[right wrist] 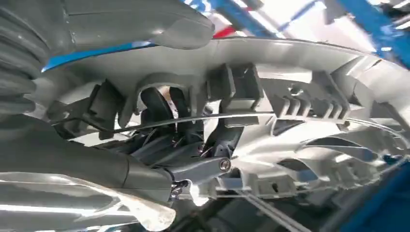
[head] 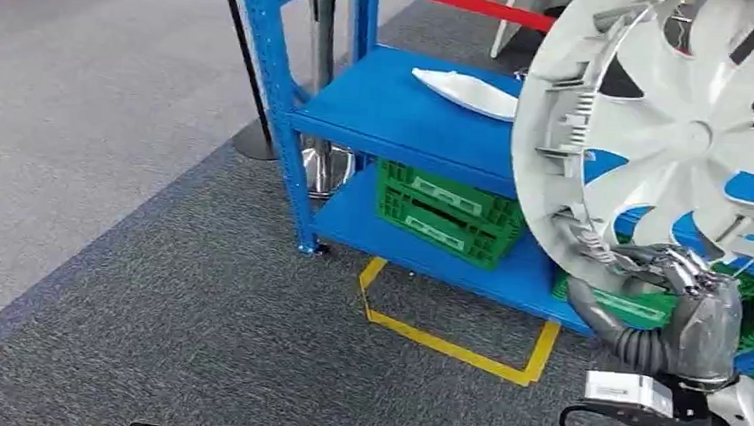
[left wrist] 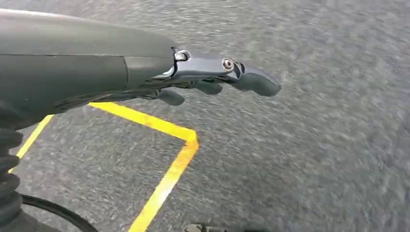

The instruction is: Take the parts from the cabinet and place them on the table.

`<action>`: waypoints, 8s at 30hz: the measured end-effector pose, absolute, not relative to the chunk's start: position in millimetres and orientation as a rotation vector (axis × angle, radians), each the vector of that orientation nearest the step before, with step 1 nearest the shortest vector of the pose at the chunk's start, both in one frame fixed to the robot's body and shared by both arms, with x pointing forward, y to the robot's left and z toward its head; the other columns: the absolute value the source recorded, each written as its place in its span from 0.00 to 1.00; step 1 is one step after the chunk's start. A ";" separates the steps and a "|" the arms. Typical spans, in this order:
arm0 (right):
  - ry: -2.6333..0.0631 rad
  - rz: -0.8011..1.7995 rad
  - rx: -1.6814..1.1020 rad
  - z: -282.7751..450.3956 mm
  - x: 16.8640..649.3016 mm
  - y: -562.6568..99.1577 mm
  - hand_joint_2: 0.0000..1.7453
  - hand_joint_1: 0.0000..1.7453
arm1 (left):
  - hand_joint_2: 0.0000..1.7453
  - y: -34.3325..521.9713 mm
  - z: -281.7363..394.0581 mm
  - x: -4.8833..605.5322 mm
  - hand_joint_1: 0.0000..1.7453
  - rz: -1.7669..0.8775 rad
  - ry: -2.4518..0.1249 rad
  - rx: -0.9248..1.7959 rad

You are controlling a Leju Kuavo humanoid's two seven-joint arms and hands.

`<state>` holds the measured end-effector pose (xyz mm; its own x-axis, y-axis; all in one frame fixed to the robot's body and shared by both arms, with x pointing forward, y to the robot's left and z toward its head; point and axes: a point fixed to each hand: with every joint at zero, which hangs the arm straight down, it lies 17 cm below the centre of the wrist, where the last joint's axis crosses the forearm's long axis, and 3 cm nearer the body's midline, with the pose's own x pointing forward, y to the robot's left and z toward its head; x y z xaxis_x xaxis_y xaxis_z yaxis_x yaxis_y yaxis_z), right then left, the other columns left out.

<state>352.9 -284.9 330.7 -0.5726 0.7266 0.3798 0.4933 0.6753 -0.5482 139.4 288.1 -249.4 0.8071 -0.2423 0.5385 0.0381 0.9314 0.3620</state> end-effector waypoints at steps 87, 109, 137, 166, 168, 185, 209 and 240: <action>-2.371 0.521 -0.624 322.5 349.3 -219.9 1.00 1.00 | 1.00 290.7 -251.9 133.5 0.00 -0.154 -0.599 0.343; -2.300 0.557 -0.685 300.2 337.8 -232.7 1.00 1.00 | 1.00 327.0 -269.2 72.0 0.00 -0.020 -0.371 0.392; -2.289 0.558 -0.717 299.6 334.1 -239.7 1.00 1.00 | 1.00 322.7 -267.5 66.1 0.00 -0.042 -0.360 0.377; -2.271 0.520 -0.767 299.0 318.2 -255.6 1.00 1.00 | 1.00 320.4 -242.4 114.1 0.00 0.163 -0.606 0.392; -2.270 0.522 -0.771 298.5 318.1 -255.8 1.00 1.00 | 1.00 318.5 -242.5 114.3 0.00 0.157 -0.606 0.391; -2.263 0.532 -0.776 296.4 315.9 -255.6 1.00 1.00 | 1.00 316.2 -242.2 111.8 0.00 0.131 -0.597 0.398; -2.260 0.535 -0.776 295.4 315.2 -255.5 1.00 1.00 | 1.00 319.7 -241.4 113.2 0.00 0.114 -0.600 0.414; -2.259 0.558 -0.790 293.5 312.4 -254.7 1.00 1.00 | 1.00 321.2 -241.1 118.1 0.00 0.094 -0.610 0.416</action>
